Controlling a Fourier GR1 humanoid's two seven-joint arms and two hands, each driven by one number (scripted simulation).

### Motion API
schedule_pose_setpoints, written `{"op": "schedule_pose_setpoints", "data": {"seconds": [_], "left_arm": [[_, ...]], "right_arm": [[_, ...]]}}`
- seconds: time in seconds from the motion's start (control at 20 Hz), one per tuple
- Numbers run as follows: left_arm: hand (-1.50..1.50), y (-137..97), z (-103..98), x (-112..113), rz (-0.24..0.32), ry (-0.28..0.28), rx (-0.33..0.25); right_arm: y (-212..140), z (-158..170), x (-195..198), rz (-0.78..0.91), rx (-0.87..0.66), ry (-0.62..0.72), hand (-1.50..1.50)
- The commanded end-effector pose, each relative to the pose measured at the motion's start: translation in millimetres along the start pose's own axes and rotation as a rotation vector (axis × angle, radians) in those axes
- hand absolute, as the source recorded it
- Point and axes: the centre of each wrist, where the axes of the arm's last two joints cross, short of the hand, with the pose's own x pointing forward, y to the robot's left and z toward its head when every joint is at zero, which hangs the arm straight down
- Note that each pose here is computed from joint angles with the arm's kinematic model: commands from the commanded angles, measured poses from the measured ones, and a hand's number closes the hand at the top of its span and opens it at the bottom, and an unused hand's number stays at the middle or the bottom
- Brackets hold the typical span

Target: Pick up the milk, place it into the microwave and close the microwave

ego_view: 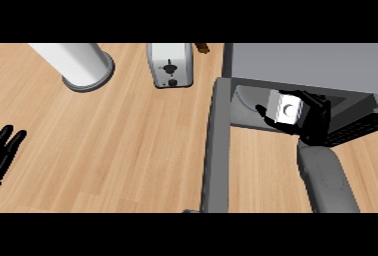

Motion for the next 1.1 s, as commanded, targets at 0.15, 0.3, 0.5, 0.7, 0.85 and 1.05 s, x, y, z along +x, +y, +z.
{"op": "schedule_pose_setpoints", "data": {"seconds": [0.15,0.3,0.5,0.7,0.85,1.05], "left_arm": [[-1.5,-7,-10,-4,0.006,-0.001,-0.041],[-1.5,-12,-17,-2,0.001,-0.015,-0.071],[-1.5,-12,-19,-6,-0.002,-0.003,-0.07],[-1.5,-18,-25,-7,-0.004,-0.002,-0.097],[-1.5,-21,-25,-8,0.003,-0.003,-0.093],[-1.5,-25,-27,-10,0.008,0.011,-0.098]], "right_arm": [[24,-8,-7,0.0,0.04,0.269,-1.5],[30,-1,-4,-0.043,0.051,0.294,-1.5],[27,-2,-5,-0.069,0.038,0.322,-1.5],[33,3,-2,-0.074,0.036,0.328,-1.5],[28,5,-7,-0.07,0.047,0.359,-1.5],[23,-4,-10,-0.055,0.057,0.36,-1.5]]}}
